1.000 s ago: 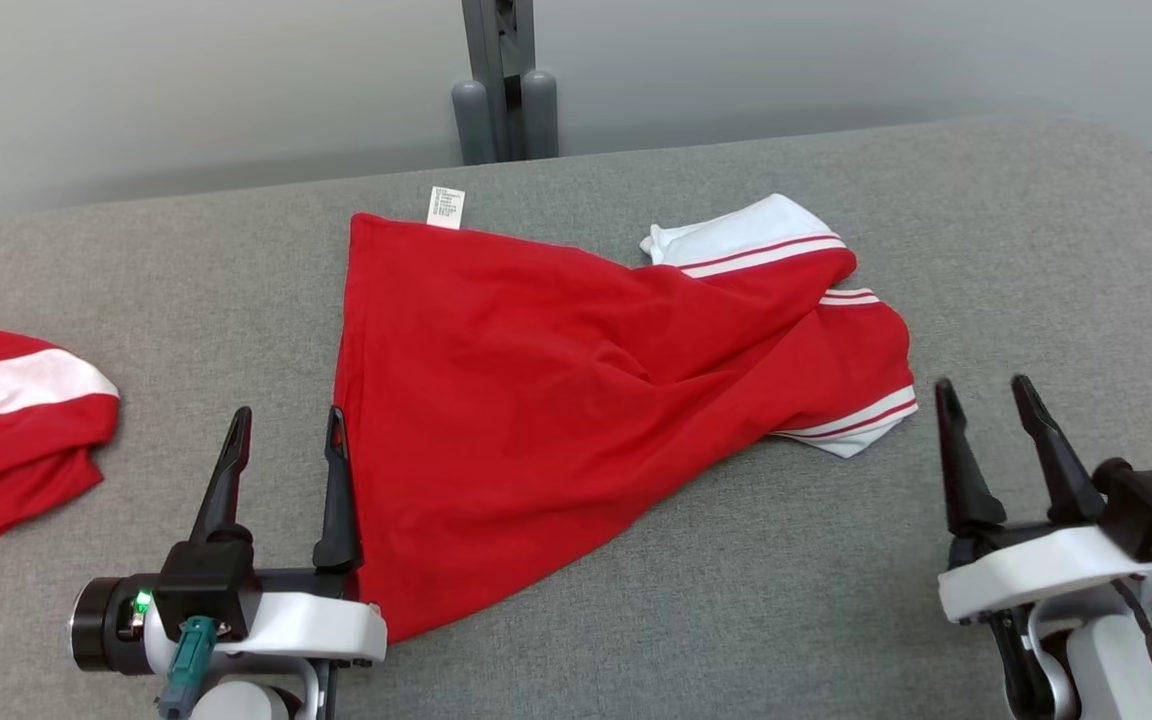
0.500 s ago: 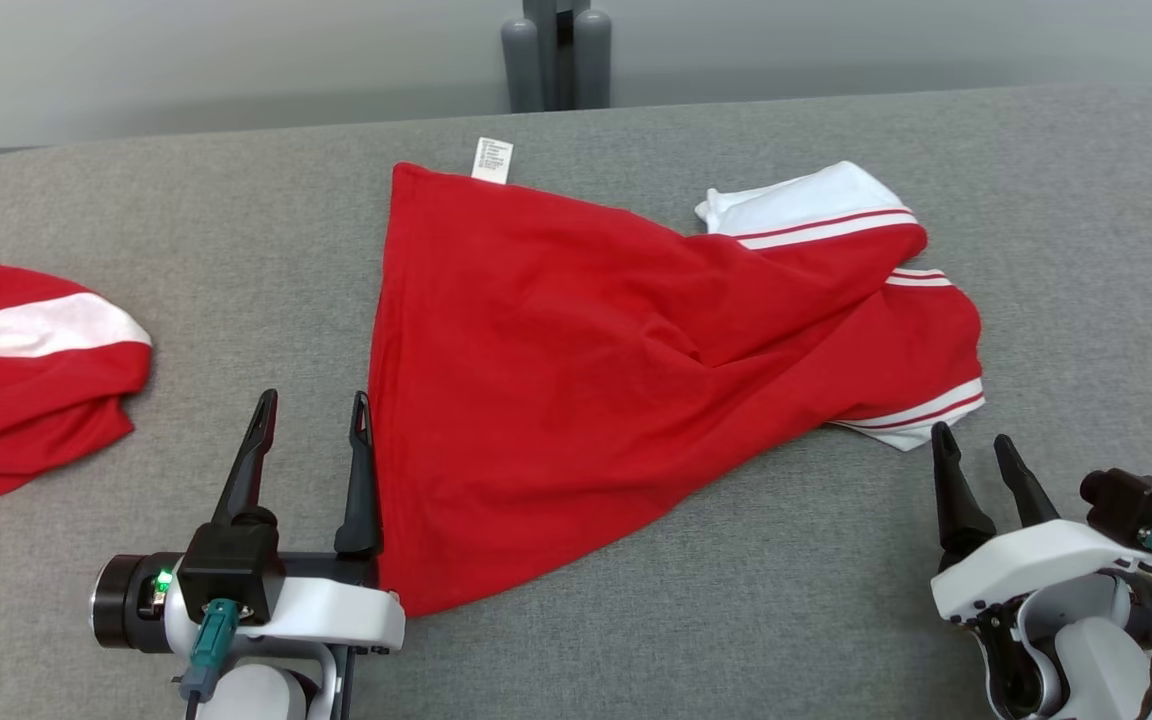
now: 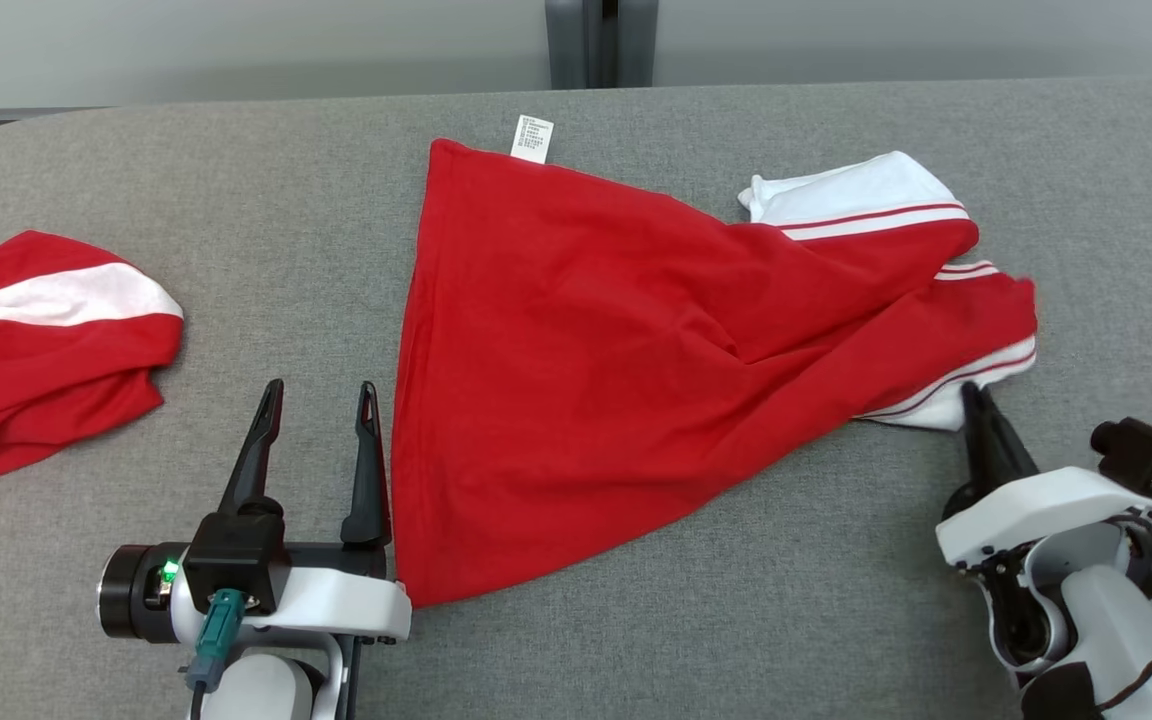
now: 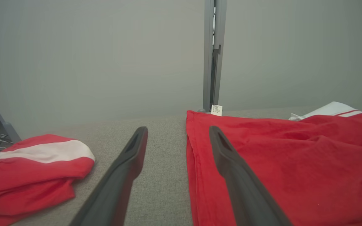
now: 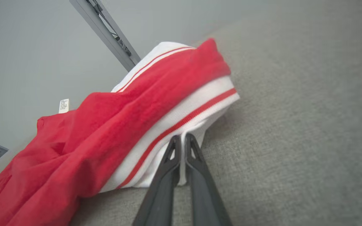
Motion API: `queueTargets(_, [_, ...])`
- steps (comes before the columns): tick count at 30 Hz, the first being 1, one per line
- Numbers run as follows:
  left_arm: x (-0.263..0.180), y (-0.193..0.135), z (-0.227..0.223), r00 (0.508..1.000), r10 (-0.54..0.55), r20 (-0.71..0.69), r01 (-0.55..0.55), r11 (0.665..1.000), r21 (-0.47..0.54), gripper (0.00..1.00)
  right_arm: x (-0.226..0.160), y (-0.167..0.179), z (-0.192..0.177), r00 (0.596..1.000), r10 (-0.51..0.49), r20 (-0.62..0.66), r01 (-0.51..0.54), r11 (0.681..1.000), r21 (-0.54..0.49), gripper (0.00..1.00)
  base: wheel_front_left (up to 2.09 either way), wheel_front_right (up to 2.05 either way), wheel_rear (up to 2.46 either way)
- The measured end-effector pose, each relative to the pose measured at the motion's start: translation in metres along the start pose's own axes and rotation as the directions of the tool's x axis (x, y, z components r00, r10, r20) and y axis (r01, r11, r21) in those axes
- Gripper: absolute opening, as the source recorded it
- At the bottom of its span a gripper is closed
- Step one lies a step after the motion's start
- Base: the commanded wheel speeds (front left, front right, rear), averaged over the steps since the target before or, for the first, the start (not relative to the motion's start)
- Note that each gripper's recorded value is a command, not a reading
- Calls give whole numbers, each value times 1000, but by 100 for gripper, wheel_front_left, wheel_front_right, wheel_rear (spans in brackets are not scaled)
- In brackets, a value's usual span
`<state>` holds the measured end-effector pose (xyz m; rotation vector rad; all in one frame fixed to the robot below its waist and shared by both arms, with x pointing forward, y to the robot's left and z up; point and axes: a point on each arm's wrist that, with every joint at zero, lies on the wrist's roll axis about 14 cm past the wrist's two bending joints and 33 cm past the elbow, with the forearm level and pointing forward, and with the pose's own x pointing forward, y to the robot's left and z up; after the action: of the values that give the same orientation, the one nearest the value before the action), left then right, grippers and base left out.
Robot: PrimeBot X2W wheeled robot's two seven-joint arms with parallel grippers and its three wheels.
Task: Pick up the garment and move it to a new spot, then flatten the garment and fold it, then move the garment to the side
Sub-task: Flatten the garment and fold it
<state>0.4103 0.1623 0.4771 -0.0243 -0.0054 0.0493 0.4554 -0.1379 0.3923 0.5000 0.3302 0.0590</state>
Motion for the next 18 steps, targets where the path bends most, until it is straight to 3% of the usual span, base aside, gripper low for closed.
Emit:
queueTargets(8, [1,-3,8,1000,-3,22,3,1000,-18,100,-6,0,48,990,46,137,-30,992,-122,0,0,0,0])
queueTargets(14, [-1,-10,15,999,-22,40,23,999,-26,100,-19,-4,83,976,84,201,-13,944,-329,0,0,0,0])
queueTargets(18, [-3,-16,18,998,-35,46,37,999,-37,100,-30,-6,104,969,73,236,30,912,-408,0,0,0,0])
